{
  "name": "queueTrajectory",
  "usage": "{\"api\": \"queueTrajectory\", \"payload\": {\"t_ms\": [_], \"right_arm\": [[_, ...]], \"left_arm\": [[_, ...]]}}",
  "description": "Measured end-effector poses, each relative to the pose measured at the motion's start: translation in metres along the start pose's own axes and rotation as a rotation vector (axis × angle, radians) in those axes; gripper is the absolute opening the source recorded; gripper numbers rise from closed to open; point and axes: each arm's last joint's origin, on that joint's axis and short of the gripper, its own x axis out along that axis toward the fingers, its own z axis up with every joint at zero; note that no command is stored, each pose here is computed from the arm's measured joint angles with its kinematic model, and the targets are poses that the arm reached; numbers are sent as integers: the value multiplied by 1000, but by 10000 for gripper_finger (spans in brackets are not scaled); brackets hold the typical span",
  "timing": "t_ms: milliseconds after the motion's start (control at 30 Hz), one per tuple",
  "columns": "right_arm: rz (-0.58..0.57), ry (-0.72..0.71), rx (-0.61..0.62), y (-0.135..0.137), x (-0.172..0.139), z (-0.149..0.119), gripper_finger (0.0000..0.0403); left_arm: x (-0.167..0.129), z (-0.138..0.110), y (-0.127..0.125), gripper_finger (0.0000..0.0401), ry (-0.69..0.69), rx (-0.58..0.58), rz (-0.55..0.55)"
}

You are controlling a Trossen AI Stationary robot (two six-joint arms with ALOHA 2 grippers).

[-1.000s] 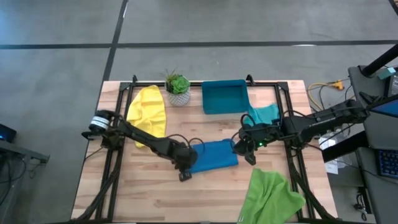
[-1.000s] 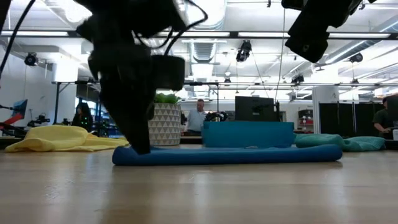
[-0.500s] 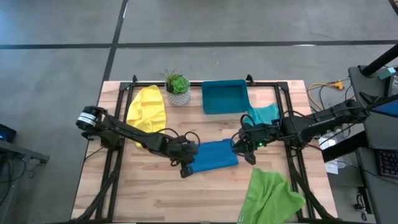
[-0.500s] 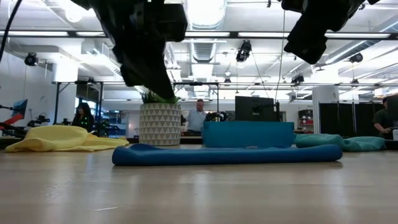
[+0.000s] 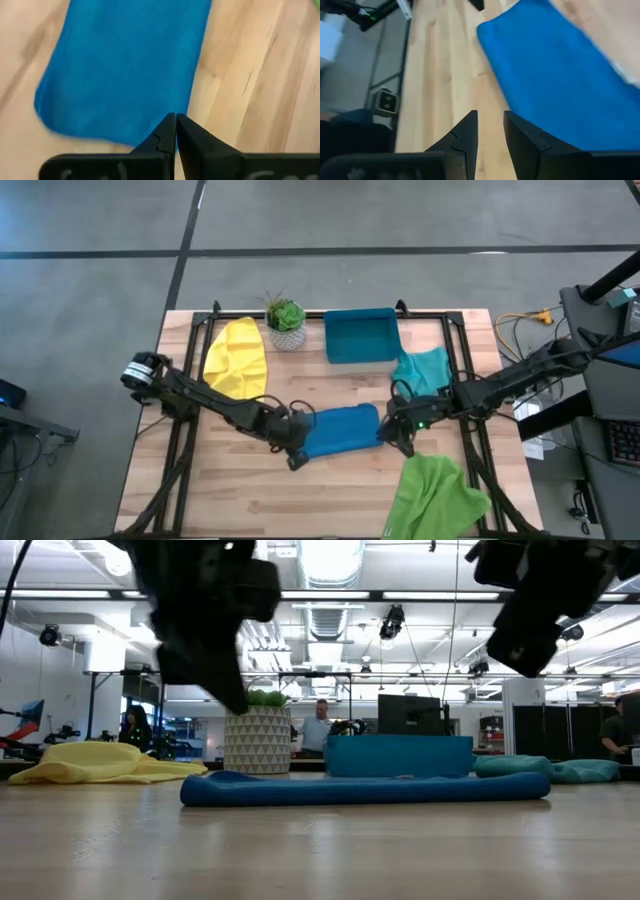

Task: Fold microfiber towels
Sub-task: Fold the dark blue microfiber towel into the dark blue bin

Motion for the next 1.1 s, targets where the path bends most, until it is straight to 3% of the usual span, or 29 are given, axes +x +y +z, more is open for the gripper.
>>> {"api": "queueTrajectory", "payload": {"t_ms": [233, 433, 533, 700, 933, 1100], "right_arm": [[44, -97, 89, -3, 5, -8, 89], [-25, -200, 91, -6, 3, 4, 89], [-28, -227, 108, -7, 1, 12, 89], [-25, -255, 119, -6, -1, 21, 89], [-34, -272, 147, -8, -2, 26, 89], [-31, -284, 172, -10, -3, 28, 89]], "left_arm": [[9, -37, 3, 0, 21, -157, -24], [27, -59, 30, 0, -46, -466, -138], [32, -68, 43, 0, -96, -570, -235], [37, -85, 64, 0, -134, -710, -247], [38, -88, 73, 9, -184, -714, -242], [39, -89, 77, 66, -185, -768, -230]]}}
